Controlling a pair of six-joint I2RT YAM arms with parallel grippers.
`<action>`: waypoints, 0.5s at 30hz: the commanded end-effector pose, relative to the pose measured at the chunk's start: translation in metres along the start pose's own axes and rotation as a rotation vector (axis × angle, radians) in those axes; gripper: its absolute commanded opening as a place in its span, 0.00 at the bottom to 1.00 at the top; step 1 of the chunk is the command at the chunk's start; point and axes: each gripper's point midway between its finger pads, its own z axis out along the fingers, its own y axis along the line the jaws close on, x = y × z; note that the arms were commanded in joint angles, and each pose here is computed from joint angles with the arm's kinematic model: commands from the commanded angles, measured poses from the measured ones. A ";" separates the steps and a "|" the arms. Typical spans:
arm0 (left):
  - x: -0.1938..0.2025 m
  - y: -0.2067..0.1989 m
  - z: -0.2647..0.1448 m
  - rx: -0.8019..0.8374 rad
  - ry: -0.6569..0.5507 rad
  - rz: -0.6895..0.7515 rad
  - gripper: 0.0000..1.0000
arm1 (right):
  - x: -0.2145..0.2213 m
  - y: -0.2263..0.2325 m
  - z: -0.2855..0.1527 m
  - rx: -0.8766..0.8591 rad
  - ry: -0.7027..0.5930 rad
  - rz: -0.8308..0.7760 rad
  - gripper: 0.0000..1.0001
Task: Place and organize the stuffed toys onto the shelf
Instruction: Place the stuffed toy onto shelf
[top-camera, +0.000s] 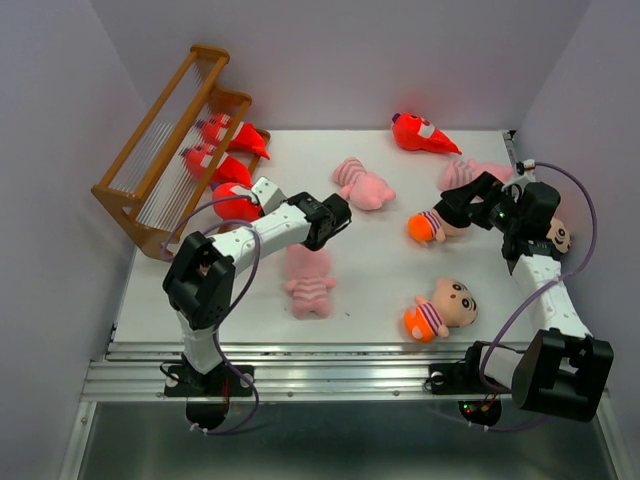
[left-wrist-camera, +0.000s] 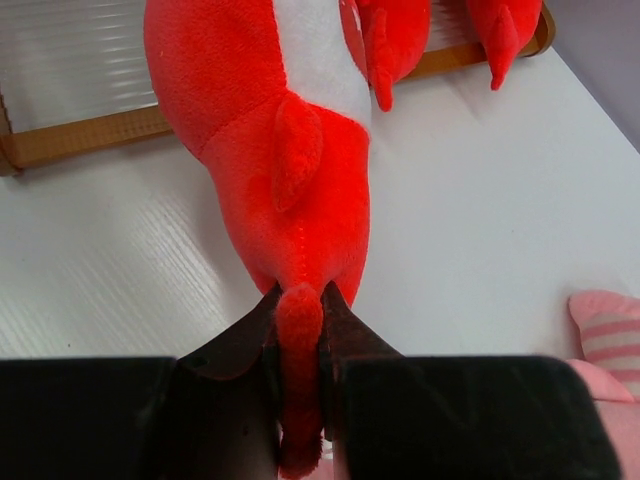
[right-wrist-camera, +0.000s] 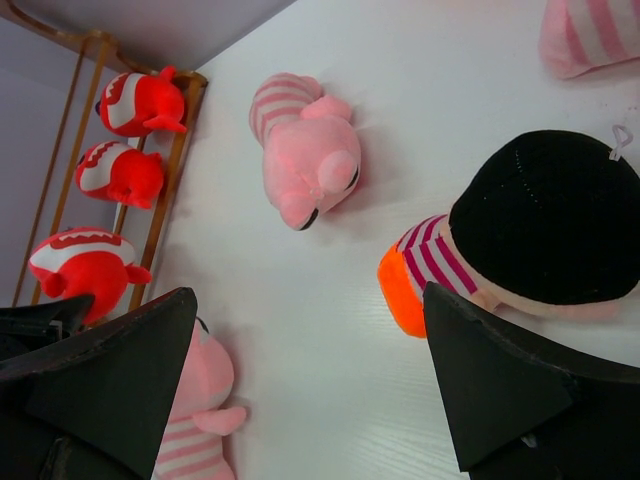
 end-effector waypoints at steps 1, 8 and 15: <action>-0.029 0.003 0.001 0.016 -0.040 -0.026 0.00 | -0.016 0.007 -0.007 -0.022 -0.070 -0.052 1.00; -0.021 0.004 0.019 0.007 0.011 -0.034 0.00 | -0.018 0.008 -0.010 -0.024 -0.078 -0.044 1.00; -0.013 0.006 0.033 -0.006 0.046 -0.030 0.00 | -0.018 0.009 -0.010 -0.029 -0.077 -0.041 1.00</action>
